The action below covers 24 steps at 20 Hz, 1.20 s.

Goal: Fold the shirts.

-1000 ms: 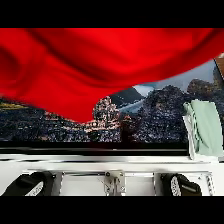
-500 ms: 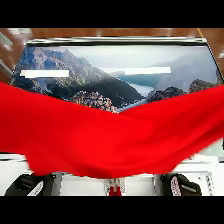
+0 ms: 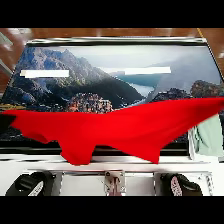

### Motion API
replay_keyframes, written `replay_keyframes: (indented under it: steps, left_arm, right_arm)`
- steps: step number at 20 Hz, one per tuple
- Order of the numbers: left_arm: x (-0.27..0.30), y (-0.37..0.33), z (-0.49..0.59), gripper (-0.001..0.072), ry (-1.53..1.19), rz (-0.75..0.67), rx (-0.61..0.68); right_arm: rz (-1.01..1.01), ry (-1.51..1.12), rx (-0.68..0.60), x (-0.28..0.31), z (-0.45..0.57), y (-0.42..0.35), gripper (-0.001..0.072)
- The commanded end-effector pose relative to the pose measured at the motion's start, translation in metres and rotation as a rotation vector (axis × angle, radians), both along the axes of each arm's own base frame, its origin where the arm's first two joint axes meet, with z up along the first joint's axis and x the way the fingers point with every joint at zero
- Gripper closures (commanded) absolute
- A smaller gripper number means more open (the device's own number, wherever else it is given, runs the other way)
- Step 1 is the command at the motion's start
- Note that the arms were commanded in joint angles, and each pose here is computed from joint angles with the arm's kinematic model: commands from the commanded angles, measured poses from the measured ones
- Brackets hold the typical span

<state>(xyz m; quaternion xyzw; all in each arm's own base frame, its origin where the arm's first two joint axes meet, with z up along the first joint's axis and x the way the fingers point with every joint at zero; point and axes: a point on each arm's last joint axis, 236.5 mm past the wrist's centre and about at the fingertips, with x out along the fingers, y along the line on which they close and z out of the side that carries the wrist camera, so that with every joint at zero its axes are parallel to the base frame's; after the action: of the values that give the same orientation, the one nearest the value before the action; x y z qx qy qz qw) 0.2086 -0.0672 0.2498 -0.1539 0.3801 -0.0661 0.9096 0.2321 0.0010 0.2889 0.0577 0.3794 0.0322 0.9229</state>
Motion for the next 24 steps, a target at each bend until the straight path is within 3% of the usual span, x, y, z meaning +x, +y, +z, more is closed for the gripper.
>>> replay_keyframes:
  steps: [1,5,8,15,16,17,18,19,20,21,24]
  left_arm:
    - [0.062,0.004,-0.035,0.0655,-0.074,0.069,0.026]
    - [0.171,-0.023,-0.063,0.0655,-0.181,0.009,0.077]
    - [0.226,-0.023,-0.141,0.0655,-0.049,0.044,0.09]
    - [0.238,-0.042,-0.274,0.0655,0.301,0.132,-0.09]
    - [0.238,-0.041,-0.277,0.0655,0.307,0.13,-0.086]
    - [0.236,-0.038,-0.276,0.0654,0.311,0.109,-0.066]
    - [0.233,-0.032,-0.274,0.0599,0.327,0.069,-0.027]
    - [0.228,-0.022,-0.272,0.0378,0.351,0.024,0.017]
    - [0.223,-0.005,-0.268,0.0065,0.387,0.009,0.041]
    - [0.215,0.014,-0.265,0.0003,0.441,0.024,0.043]
    - [0.169,0.07,-0.268,0.0006,0.619,-0.021,0.063]
  right_arm:
    - [-0.039,-0.034,0.113,0.076,-0.044,-0.014,0.0652]
    - [-0.097,-0.045,0.277,0.168,-0.092,-0.031,0.0651]
    - [-0.106,0.053,0.415,0.21,-0.146,-0.022,0.0651]
    - [-0.134,0.443,0.43,0.22,-0.289,0.027,0.0646]
    - [-0.133,0.459,0.439,0.221,-0.295,0.032,0.0565]
    - [-0.14,0.464,0.444,0.221,-0.296,0.033,0.0351]
    - [-0.136,0.461,0.436,0.22,-0.294,0.029,0.0148]
    - [-0.118,0.462,0.425,0.215,-0.29,0.024,0.0123]
    - [-0.1,0.466,0.405,0.207,-0.284,0.013,0.0123]
    - [-0.094,0.486,0.376,0.195,-0.28,-0.001,0.0123]
    - [-0.103,0.724,0.225,0.115,-0.283,-0.058,0.0125]
